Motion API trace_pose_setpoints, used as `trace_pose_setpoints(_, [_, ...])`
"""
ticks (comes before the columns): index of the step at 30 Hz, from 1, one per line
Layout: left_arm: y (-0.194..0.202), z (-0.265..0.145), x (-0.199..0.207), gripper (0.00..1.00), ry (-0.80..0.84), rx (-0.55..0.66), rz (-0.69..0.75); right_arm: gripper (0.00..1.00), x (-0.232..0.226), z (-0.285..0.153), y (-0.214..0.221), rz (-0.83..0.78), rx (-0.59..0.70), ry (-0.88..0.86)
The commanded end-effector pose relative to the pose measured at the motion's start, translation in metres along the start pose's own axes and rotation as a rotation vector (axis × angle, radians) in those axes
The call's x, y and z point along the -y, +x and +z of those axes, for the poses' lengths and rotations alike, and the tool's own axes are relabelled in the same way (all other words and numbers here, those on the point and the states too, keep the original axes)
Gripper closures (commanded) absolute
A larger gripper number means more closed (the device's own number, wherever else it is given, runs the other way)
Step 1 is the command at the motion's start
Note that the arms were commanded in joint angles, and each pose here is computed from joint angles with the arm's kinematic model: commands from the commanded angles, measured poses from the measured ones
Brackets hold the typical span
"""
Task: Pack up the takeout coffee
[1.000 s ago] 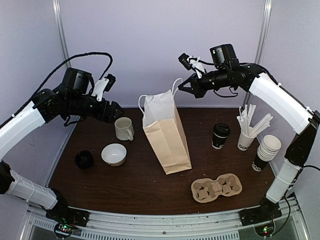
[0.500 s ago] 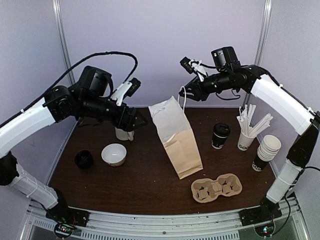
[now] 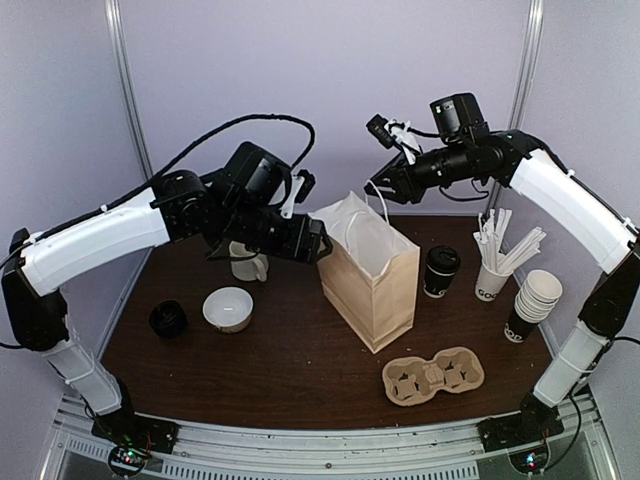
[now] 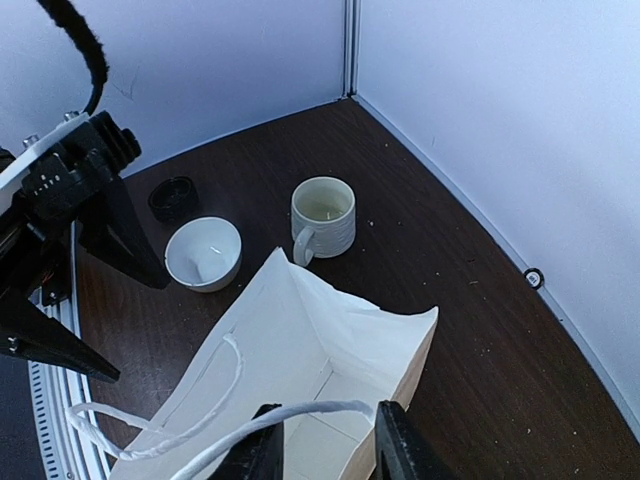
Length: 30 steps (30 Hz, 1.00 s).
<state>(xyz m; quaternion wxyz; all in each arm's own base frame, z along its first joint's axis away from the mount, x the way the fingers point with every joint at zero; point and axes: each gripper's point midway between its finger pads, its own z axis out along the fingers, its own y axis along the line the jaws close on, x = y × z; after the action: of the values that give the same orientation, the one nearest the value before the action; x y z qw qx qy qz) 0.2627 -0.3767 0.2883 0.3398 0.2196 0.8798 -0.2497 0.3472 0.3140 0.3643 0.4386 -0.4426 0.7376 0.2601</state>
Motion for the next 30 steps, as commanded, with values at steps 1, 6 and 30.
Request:
trace_pose_setpoints(1, [-0.019, 0.002, 0.002, 0.22, -0.007, 0.095, -0.092, 0.66, -0.002, -0.014, -0.001, -0.008, 0.008, 0.008])
trace_pose_setpoints(6, [-0.025, -0.012, -0.016, 0.22, -0.101, 0.143, -0.04, 0.53, 0.018, -0.028, 0.003, 0.014, -0.002, 0.074])
trace_pose_setpoints(30, [-0.038, -0.032, 0.011, 0.24, -0.001, 0.23, 0.118, 0.5, 0.074, -0.086, 0.088, 0.17, -0.193, 0.294])
